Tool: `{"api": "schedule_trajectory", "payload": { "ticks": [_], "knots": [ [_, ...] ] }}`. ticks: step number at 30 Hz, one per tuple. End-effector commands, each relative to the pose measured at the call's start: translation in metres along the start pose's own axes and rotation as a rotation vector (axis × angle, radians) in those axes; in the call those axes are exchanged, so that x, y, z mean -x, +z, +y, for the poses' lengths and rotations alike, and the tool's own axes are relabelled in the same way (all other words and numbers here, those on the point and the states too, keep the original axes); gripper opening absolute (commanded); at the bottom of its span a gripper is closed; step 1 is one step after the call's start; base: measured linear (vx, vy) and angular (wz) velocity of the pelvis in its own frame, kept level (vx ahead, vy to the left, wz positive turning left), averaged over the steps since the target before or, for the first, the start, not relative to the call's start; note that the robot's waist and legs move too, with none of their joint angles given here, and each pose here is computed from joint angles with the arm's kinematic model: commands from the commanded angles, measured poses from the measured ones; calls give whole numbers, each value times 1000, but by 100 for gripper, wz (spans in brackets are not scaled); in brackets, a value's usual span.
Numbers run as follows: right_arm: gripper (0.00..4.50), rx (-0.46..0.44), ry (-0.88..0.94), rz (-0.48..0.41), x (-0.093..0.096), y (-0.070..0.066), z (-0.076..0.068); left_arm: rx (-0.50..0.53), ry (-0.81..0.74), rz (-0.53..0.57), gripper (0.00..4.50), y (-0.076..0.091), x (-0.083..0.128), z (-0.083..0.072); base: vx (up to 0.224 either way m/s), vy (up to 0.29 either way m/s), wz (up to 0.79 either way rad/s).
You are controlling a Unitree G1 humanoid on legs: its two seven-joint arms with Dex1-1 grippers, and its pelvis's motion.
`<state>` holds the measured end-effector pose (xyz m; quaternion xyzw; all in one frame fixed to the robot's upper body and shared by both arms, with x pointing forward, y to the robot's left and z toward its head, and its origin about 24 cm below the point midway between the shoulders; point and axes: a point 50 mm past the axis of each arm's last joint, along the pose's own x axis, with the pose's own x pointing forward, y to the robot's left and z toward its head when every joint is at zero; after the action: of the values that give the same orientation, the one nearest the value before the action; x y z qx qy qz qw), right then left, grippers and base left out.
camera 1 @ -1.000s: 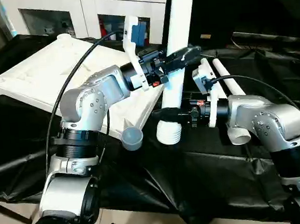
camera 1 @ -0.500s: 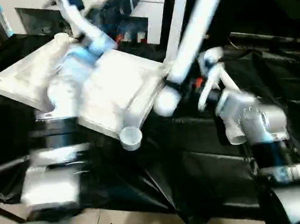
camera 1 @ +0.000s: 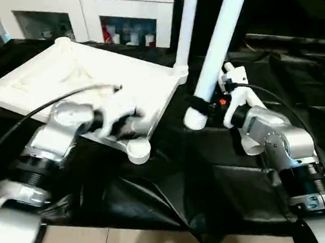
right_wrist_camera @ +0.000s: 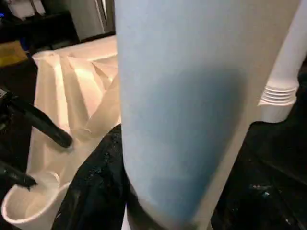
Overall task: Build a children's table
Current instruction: Insert table leg to table base
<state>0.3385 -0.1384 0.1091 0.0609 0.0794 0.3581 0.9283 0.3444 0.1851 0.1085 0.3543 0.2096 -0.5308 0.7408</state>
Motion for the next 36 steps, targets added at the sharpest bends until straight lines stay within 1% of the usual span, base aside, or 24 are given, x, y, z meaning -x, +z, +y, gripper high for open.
{"api": "schedule_trajectory", "payload": {
  "ticks": [1, 6, 11, 13, 15, 21, 23, 27, 28, 33, 34, 36],
  "knots": [
    [190, 44, -6, -7, 3, 5, -4, -44, -10, 30, 300, 4, 4, 6, 0, 0, 0],
    [190, 58, 5, -5, 6, 5, -5, -38, -49, 107, 300, -5, 17, 10, 0, 0, 0],
    [190, 65, 5, 2, 8, 3, -6, -46, -59, 132, 300, -7, 24, 16, 0, 0, 0],
    [190, 68, 9, 2, 8, 4, -6, -45, -59, 134, 300, -5, 27, 19, 0, 0, 0],
    [190, 69, 11, 2, 8, 4, -6, -45, -59, 135, 300, -5, 28, 20, 0, 0, 0],
    [190, 77, 24, 6, 7, 4, -5, -91, -127, 225, 300, -13, 24, 16, 0, 0, 0],
    [190, 77, 29, 8, 7, 3, -5, -113, -119, 245, 272, -16, 17, 17, 0, 0, 0],
    [190, 78, 31, 10, 7, 2, -4, -123, -104, 244, 261, -16, 15, 18, 0, 0, 0],
    [190, 78, 32, 10, 7, 2, -3, -125, -92, 237, 237, -15, 13, 19, 0, 0, 0],
    [190, 80, 36, 16, 7, 0, -3, -135, -84, 259, 217, -17, 10, 21, 0, 0, 0],
    [190, 80, 37, 17, 7, 0, -2, -134, -85, 263, 191, -18, 10, 21, 0, 0, 0],
    [190, 81, 38, 22, 7, -2, -2, -136, -83, 282, 180, -20, 8, 21, 0, 0, 0]
  ]
}}
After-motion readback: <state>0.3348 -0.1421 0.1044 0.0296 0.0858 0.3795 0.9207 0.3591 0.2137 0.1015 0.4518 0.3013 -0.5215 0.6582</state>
